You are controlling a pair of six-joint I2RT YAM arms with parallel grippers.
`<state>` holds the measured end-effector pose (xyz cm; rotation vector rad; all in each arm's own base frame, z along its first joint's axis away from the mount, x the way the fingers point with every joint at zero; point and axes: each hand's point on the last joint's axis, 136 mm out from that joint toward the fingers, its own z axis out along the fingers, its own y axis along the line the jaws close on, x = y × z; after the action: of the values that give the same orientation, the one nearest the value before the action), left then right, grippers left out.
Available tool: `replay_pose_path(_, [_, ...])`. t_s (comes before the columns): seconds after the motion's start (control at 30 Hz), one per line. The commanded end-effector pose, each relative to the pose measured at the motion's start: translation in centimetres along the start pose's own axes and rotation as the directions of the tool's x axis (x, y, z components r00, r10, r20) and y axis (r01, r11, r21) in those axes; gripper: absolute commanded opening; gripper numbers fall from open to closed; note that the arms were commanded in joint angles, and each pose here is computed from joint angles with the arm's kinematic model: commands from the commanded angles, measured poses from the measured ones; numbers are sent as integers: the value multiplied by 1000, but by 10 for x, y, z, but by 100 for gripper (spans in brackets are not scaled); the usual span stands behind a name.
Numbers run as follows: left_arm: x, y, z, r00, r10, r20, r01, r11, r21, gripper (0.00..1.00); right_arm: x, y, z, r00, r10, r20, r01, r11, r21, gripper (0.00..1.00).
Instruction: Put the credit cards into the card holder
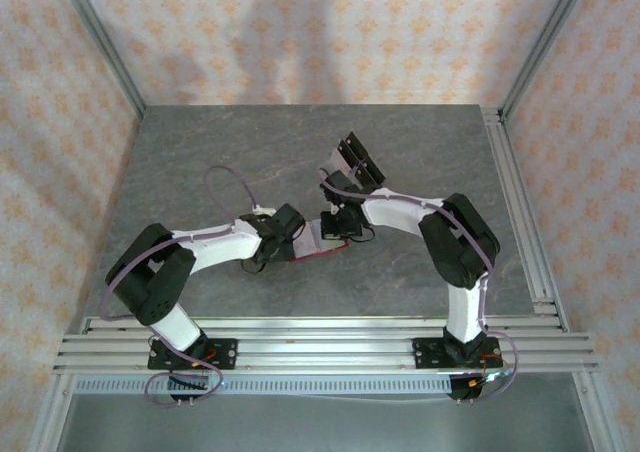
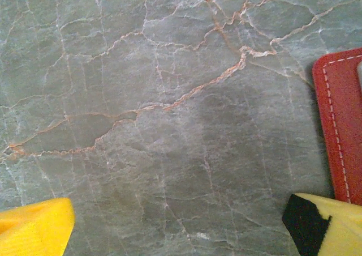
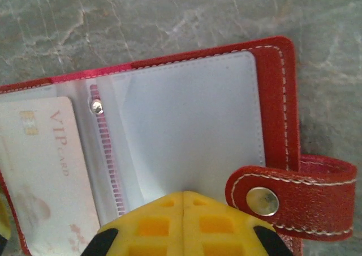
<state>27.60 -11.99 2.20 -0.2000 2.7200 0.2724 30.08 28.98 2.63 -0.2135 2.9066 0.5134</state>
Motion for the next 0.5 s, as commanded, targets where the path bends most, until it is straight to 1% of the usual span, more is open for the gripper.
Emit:
replay_pose_path(0.0, [-13, 0, -2, 1000, -11, 26, 11, 1000, 5, 99, 19, -21, -3, 1000, 4, -29, -2, 998, 66, 0])
replay_pose_path(0.1, [-18, 0, -4, 999, -14, 32, 14, 1000, 6, 100, 24, -22, -12, 1000, 20, -20, -19, 998, 59, 0])
replay_pose_path(0.17, [-21, 0, -5, 999, -12, 36, 12, 1000, 5, 100, 23, -16, -22, 1000, 20, 6, -21, 999, 40, 0])
replay_pose_path(0.33, [-25, -3, -4, 999, -7, 32, 7, 1000, 1, 100, 4, 3, -41, 998, -1, 64, 1, 1000, 3, 0])
replay_pose_path(0.47, [-26, -6, -3, 999, -10, 33, 9, 1000, 9, 100, -8, 15, -38, 998, -26, 63, 27, 1000, -14, 0])
